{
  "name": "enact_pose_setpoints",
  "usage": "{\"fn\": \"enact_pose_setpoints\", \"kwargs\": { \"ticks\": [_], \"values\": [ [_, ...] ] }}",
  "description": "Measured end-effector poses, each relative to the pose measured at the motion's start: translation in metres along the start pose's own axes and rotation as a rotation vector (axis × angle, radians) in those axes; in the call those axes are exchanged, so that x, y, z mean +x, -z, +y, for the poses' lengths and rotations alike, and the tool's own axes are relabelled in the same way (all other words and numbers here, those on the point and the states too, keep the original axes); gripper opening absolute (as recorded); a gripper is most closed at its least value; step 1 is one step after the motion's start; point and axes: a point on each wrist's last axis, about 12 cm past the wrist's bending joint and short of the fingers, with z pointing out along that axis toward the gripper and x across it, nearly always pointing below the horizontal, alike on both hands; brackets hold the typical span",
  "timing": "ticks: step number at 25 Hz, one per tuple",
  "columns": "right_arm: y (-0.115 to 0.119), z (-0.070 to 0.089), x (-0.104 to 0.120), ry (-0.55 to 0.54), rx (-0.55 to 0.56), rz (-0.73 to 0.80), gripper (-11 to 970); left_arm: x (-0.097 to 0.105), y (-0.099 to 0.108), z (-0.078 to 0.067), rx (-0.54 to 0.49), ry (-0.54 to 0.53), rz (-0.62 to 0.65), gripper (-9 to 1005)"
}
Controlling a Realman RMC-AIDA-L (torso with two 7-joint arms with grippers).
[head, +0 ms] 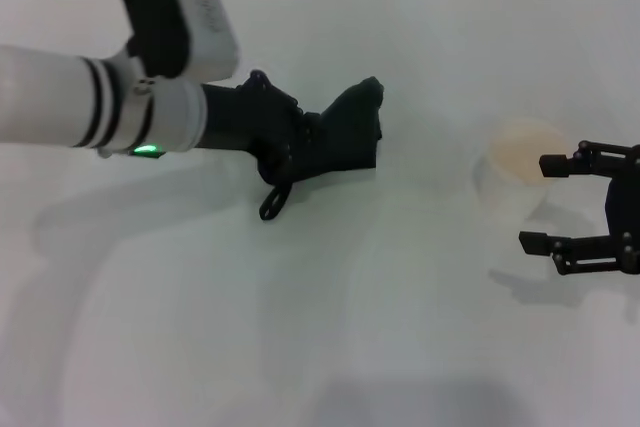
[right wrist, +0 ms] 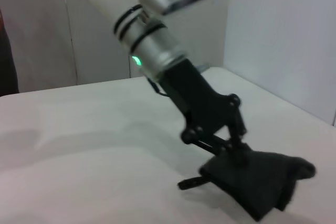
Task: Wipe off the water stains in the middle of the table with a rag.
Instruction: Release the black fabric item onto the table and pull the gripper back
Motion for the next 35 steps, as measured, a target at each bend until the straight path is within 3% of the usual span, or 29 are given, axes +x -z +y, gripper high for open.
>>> {"fn": "enact_pose_setpoints", "kwargs": {
  "ticks": [11, 15, 21, 24, 35],
  "values": [
    [0.000, 0.000, 0.000, -0.003, 0.002, -0.002, 858, 0.038, 0.044, -0.015, 0.125, 0.130, -0.097, 64],
    [-0.001, 0.000, 0.000, -0.003, 0.000, -0.001, 858, 0.054, 0.058, -0.016, 0.124, 0.203, -0.080, 64],
    [-0.002, 0.001, 0.000, -0.005, -0.005, -0.008, 858, 0.065, 0.062, -0.021, 0.167, 0.258, 0.002, 64],
    [-0.002, 0.002, 0.000, -0.004, -0.009, -0.008, 858, 0.065, 0.061, -0.022, 0.173, 0.280, 0.011, 64],
    [-0.004, 0.002, -0.001, -0.002, -0.014, -0.011, 857, 0.051, 0.066, -0.017, 0.141, 0.286, -0.046, 245]
  ]
}}
